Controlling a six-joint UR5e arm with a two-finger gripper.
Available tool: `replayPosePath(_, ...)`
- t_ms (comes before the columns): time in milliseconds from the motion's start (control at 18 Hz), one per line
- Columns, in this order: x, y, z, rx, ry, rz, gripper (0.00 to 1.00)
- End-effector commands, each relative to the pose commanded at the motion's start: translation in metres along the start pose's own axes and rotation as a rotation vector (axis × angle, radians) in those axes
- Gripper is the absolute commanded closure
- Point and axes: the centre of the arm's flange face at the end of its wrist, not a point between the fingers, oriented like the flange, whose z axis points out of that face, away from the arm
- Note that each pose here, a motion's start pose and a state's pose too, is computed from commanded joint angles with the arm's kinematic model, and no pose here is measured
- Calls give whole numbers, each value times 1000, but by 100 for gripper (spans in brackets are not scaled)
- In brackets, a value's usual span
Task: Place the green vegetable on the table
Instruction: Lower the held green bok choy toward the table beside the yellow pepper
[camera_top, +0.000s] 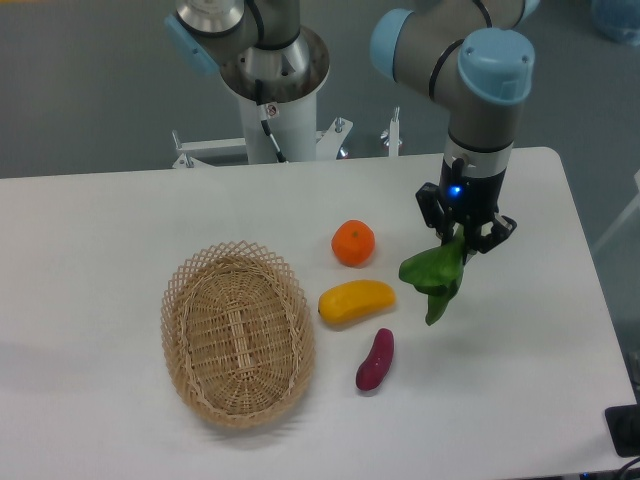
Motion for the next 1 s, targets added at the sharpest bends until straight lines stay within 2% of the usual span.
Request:
replayPosePath(500, 7, 5, 13, -6, 20, 3, 63)
replayPosePath(667, 12, 8, 23, -11, 36, 41, 63)
replayPosePath(833, 9, 12, 25, -14, 27, 61, 63)
replayPosePath(1000, 3, 14, 45, -15, 11, 84, 63)
